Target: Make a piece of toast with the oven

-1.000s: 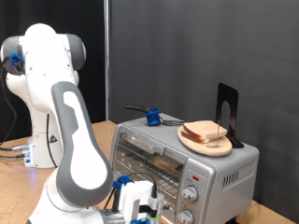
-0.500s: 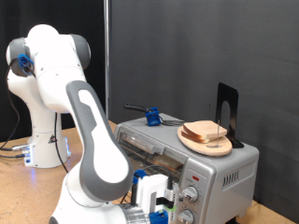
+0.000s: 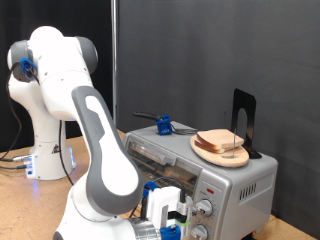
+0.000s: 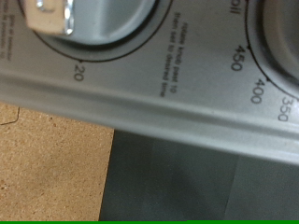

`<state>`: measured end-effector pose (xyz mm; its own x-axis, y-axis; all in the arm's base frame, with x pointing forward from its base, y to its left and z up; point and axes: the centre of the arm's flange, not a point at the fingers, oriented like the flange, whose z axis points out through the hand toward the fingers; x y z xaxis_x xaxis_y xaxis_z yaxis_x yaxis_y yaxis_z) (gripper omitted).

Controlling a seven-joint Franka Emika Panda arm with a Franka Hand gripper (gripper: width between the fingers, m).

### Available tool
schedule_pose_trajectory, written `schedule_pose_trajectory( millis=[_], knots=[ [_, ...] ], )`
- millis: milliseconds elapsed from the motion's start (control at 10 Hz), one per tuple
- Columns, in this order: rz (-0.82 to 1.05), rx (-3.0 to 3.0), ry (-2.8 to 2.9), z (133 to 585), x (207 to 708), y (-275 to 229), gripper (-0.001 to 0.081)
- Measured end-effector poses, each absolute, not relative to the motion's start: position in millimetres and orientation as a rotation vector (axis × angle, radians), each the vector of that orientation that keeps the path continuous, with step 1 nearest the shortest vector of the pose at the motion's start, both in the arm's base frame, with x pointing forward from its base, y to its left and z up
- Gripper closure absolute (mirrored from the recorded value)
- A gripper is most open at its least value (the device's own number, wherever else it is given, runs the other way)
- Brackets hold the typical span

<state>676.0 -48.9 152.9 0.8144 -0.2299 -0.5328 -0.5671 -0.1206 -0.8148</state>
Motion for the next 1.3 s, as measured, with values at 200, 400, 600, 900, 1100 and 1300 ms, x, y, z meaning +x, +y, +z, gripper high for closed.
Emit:
schedule_pose_trajectory(
  millis=[200, 400, 600, 900, 1100, 1300],
  knots=[
    [0.309, -1.721, 0.646, 147.9, 675.4, -45.1, -0.0002],
    [0.285, -1.749, 0.651, 142.9, 676.3, -38.2, -0.0002],
    [0.271, -1.753, 0.635, 142.2, 676.4, -37.5, -0.0002],
    [0.273, -1.751, 0.626, 141.9, 675.8, -36.4, -0.0002],
    [0.295, -1.734, 0.600, 145.3, 674.9, -30.0, 0.0185],
    [0.304, -1.728, 0.590, 146.9, 674.1, -28.3, 0.0368]
  ],
)
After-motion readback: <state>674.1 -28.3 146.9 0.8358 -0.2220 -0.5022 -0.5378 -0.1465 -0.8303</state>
